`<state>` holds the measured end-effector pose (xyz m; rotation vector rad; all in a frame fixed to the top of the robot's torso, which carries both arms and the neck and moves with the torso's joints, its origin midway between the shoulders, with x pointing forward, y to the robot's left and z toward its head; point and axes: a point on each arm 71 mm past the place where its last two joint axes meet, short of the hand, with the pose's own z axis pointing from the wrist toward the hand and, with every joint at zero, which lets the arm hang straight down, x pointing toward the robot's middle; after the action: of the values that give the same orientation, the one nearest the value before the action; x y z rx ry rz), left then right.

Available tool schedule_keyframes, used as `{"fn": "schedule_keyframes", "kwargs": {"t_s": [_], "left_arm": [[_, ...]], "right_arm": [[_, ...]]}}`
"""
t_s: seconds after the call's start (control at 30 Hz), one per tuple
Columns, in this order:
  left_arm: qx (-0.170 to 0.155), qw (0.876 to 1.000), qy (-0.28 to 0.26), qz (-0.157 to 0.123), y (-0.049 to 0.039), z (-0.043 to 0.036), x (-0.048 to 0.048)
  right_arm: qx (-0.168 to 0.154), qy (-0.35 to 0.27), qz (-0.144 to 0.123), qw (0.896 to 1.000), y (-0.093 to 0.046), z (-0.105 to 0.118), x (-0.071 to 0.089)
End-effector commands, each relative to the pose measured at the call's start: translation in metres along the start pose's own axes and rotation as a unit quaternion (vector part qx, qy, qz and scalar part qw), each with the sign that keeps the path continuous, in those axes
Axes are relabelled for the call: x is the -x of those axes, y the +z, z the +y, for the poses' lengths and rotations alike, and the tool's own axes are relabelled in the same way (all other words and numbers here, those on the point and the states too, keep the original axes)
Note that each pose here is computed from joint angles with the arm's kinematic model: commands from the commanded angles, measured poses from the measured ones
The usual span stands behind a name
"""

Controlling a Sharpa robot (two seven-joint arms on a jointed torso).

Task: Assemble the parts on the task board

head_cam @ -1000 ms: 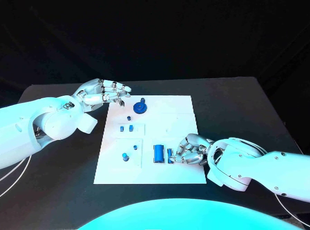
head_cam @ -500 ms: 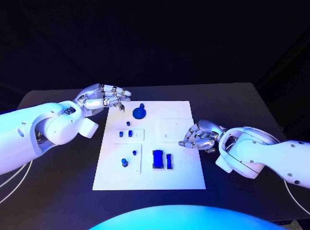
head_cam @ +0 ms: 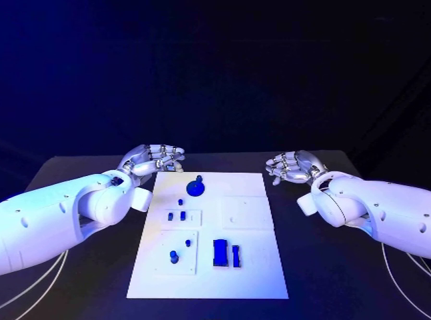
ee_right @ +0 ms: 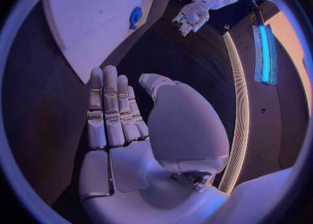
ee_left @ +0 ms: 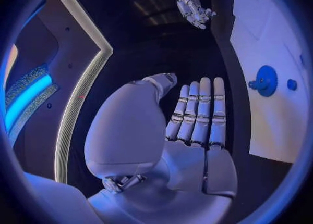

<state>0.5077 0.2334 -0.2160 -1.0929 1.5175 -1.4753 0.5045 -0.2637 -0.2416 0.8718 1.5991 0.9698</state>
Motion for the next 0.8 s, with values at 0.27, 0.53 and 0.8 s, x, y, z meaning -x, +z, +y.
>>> {"fn": "schedule_keyframes", "kwargs": {"t_s": [0.27, 0.53, 0.8], "left_arm": [[-0.014, 0.999, -0.013, -0.047, 0.0160, 0.0077, 0.0036], [-0.022, 0.996, -0.009, -0.081, 0.0072, 0.0104, -0.0113], [-0.032, 0.990, 0.004, -0.141, -0.0127, 0.0129, -0.0382]], "right_arm": [[0.036, 0.041, -0.003, 0.998, 0.022, 0.003, -0.008], [0.056, 0.110, -0.034, 0.992, 0.005, 0.017, -0.031], [0.060, 0.192, -0.077, 0.977, -0.024, 0.037, -0.059]]}}
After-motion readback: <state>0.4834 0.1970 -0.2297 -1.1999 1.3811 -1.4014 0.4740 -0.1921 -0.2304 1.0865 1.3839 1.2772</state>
